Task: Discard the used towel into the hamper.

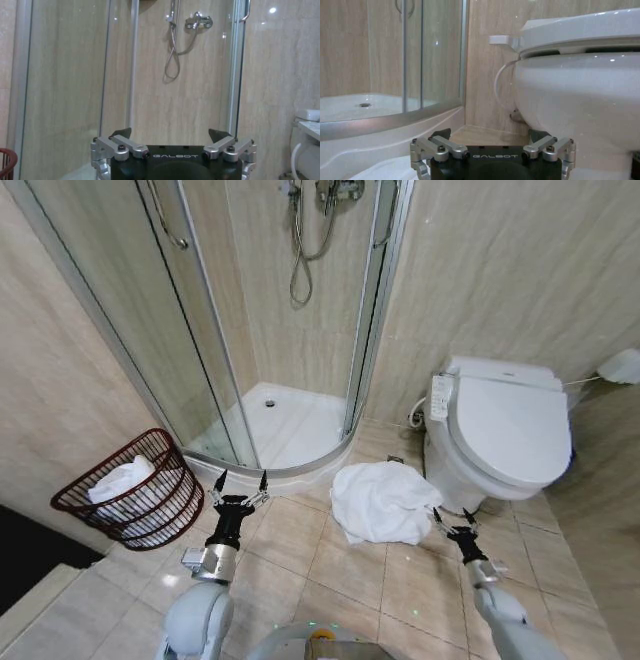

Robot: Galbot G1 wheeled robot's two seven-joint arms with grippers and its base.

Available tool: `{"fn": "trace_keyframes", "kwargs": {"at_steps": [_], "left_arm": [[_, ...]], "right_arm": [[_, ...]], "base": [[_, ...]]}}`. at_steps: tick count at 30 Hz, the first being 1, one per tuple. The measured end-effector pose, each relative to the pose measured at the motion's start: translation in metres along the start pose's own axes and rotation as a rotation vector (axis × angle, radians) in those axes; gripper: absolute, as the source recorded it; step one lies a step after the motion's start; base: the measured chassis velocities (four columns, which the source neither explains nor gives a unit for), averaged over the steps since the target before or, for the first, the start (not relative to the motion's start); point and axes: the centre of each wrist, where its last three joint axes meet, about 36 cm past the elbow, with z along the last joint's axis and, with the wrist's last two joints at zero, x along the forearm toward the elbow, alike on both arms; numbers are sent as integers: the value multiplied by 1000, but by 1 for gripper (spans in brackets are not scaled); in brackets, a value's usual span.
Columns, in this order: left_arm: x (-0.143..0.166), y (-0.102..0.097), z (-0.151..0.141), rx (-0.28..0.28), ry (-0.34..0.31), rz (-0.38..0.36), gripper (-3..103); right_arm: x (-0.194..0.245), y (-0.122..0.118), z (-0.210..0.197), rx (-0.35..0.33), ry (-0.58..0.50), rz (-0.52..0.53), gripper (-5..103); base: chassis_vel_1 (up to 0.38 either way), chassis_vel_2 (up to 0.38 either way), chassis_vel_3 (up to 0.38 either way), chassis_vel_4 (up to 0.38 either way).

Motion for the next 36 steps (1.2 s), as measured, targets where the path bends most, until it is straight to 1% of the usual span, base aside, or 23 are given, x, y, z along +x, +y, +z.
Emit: {"fn": "trace_keyframes", "kwargs": {"at_steps": [2, 3, 6, 7, 8, 11, 18, 21, 23, 24, 25, 26, 27, 29, 30, 31, 32, 33, 34, 36], "left_arm": [[0, 0, 0, 0, 0, 0, 100], [0, 0, 0, 0, 0, 0, 100], [0, 0, 0, 0, 0, 0, 100], [0, 0, 0, 0, 0, 0, 100], [0, 0, 0, 0, 0, 0, 100], [0, 0, 0, 0, 0, 0, 100], [0, 0, 0, 0, 0, 0, 100], [0, 0, 0, 0, 0, 0, 100], [0, 0, 0, 0, 0, 0, 100], [0, 0, 0, 0, 0, 0, 100], [0, 0, 0, 0, 0, 0, 100], [0, 0, 0, 0, 0, 0, 100], [0, 0, 0, 0, 0, 0, 100], [0, 0, 0, 0, 0, 0, 100], [0, 0, 0, 0, 0, 0, 100], [0, 0, 0, 0, 0, 0, 100], [0, 0, 0, 0, 0, 0, 100], [0, 0, 0, 0, 0, 0, 100], [0, 0, 0, 0, 0, 0, 100], [0, 0, 0, 0, 0, 0, 100]], "right_arm": [[-15, 0, 9, 17, -17, 8, 100], [-15, 0, 9, 17, -17, 8, 100], [-36, 9, 21, 74, -94, 49, 100], [-36, 9, 21, 74, -94, 49, 100], [-43, 15, 21, 93, -110, 69, 100], [-53, 33, 22, 122, -130, 98, 100], [-65, 49, 26, 158, -140, 74, 100], [-71, 50, 29, 154, -128, 72, 100], [-76, 45, 31, 116, -95, 38, 100], [-76, 45, 31, 116, -95, 38, 100], [-77, 42, 30, 73, -56, 9, 100], [-77, 37, 26, 0, 20, -41, 100], [-78, 32, 24, -60, 82, -80, 100], [-87, 22, 21, -140, 153, -124, 100], [-87, 22, 21, -140, 153, -124, 100], [-93, 19, 17, -168, 201, -146, 100], [-99, 17, 14, -181, 246, -164, 100], [-104, 17, 11, -184, 281, -177, 100], [-104, 17, 11, -184, 281, -177, 100], [-114, 18, 9, -180, 331, -204, 100]], "base": [[0, 0, 0, 0], [0, 0, 0, 0], [0, 0, 0, 0], [0, 0, 0, 0], [0, 0, 0, 0], [0, 0, 0, 0], [0, 0, 0, 0], [0, 0, 0, 0], [0, 0, 0, 0], [0, 0, 0, 0], [0, 0, 0, 0], [0, 0, 0, 0], [0, 0, 0, 0], [0, 0, 0, 0], [0, 0, 0, 0], [0, 0, 0, 0], [0, 0, 0, 0], [0, 0, 0, 0], [0, 0, 0, 0], [0, 0, 0, 0]]}}
